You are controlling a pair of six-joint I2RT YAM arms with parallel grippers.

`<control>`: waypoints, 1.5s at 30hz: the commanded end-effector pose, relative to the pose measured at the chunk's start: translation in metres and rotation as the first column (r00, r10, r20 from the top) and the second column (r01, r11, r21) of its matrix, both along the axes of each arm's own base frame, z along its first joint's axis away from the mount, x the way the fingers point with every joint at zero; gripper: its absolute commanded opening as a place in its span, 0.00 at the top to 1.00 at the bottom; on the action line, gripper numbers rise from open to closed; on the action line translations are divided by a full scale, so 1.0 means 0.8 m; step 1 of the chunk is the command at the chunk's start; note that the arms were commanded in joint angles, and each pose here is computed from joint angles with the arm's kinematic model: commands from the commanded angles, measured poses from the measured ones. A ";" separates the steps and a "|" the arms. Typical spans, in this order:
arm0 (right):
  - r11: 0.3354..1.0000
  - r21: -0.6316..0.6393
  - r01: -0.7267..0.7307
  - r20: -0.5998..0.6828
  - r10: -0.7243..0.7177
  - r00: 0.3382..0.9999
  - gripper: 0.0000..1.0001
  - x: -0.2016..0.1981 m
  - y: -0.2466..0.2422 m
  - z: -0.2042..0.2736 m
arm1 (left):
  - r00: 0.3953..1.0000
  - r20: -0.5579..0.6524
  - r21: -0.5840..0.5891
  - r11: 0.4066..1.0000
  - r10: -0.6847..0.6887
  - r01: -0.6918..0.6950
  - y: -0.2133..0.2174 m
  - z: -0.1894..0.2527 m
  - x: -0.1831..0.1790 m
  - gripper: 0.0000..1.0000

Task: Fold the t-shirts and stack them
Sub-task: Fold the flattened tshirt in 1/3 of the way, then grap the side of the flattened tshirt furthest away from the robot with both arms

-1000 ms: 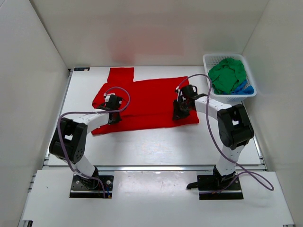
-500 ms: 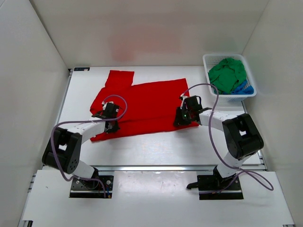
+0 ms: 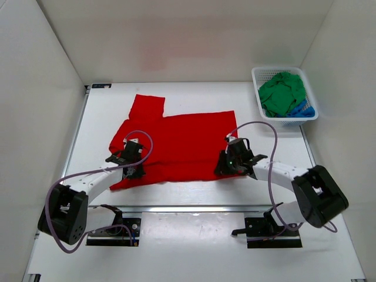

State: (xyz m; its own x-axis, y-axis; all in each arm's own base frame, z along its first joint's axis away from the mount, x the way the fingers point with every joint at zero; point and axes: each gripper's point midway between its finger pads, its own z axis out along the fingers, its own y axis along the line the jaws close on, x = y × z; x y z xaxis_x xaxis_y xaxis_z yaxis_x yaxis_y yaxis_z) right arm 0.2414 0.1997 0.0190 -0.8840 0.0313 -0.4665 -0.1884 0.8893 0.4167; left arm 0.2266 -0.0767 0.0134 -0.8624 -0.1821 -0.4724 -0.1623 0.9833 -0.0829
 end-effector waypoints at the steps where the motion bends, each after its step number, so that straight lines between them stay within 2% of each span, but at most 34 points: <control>1: 0.985 -0.169 0.042 -0.276 -0.088 0.957 0.81 -0.106 -0.058 -0.057 | 0.997 -0.061 -0.035 0.998 -0.048 0.046 -0.013 -0.001 -0.023 1.00; 6: 0.987 -0.151 0.051 -0.263 -0.089 0.961 0.81 -0.118 -0.068 -0.043 | 0.993 -0.070 -0.065 0.993 -0.099 0.095 -0.031 0.011 -0.034 1.00; 8: 0.994 -0.103 0.035 -0.216 -0.057 0.975 0.81 -0.111 -0.061 -0.023 | 0.994 -0.042 -0.104 0.990 -0.097 0.092 -0.035 0.029 -0.026 1.00; 11: 1.000 0.008 -0.026 -0.172 0.027 0.985 0.79 -0.105 -0.043 0.009 | 0.991 0.056 -0.130 0.983 -0.121 0.127 -0.034 0.081 -0.010 1.00; 12: 0.999 0.022 -0.026 -0.156 0.030 0.987 0.79 -0.101 -0.042 0.017 | 0.994 0.049 -0.125 0.986 -0.102 0.107 -0.025 0.087 -0.010 1.00; 17: 0.998 0.033 -0.056 -0.082 0.059 0.995 0.74 -0.068 -0.032 0.069 | 0.978 0.187 -0.124 0.985 -0.094 0.119 -0.007 0.160 0.020 1.00; 19: 0.998 0.032 -0.053 -0.018 0.054 0.998 0.69 -0.043 -0.028 0.092 | 0.969 0.226 -0.107 0.986 -0.099 0.126 -0.004 0.183 0.043 0.95; 20: 1.000 0.015 -0.028 0.013 0.028 1.000 0.67 -0.031 -0.033 0.097 | 0.961 0.258 -0.103 0.986 -0.101 0.131 -0.005 0.191 0.057 0.93; 23: 0.996 -0.034 0.079 0.112 -0.075 0.991 0.52 0.022 -0.047 0.117 | 0.932 0.353 -0.100 0.987 -0.083 0.126 0.000 0.219 0.110 0.96; 24: 0.988 -0.038 0.147 0.169 -0.138 0.976 0.46 0.045 -0.057 0.126 | 0.912 0.403 -0.110 0.986 -0.072 0.126 0.000 0.233 0.136 0.94; 25: 0.980 -0.018 0.197 0.220 -0.188 0.957 0.40 0.065 -0.060 0.134 | 0.905 0.423 -0.113 0.988 -0.044 0.101 0.005 0.241 0.155 0.85; 29: 0.902 0.012 0.433 0.322 -0.413 0.852 0.32 0.125 -0.107 0.133 | 0.850 0.527 -0.068 0.997 -0.005 0.048 0.020 0.271 0.241 0.71; 31: 0.862 0.020 0.506 0.368 -0.477 0.798 0.28 0.155 -0.122 0.140 | 0.848 0.530 -0.033 0.999 -0.012 0.035 0.025 0.271 0.288 0.63; 34: 0.823 -0.012 0.568 0.391 -0.519 0.760 0.26 0.195 -0.144 0.134 | 0.854 0.521 -0.003 1.000 -0.004 0.006 0.038 0.260 0.344 0.62; 40: 0.798 -0.115 0.591 0.358 -0.522 0.774 0.25 0.253 -0.163 0.094 | 0.898 0.441 0.043 0.999 0.004 -0.026 0.056 0.200 0.421 0.55; 42: 0.794 -0.113 0.597 0.365 -0.526 0.768 0.26 0.265 -0.165 0.096 | 0.922 0.388 0.055 0.998 -0.003 -0.020 0.056 0.161 0.438 0.55; 45: 0.788 -0.117 0.605 0.366 -0.532 0.764 0.26 0.279 -0.169 0.090 | 0.923 0.384 0.056 0.998 -0.022 0.001 0.048 0.151 0.465 0.54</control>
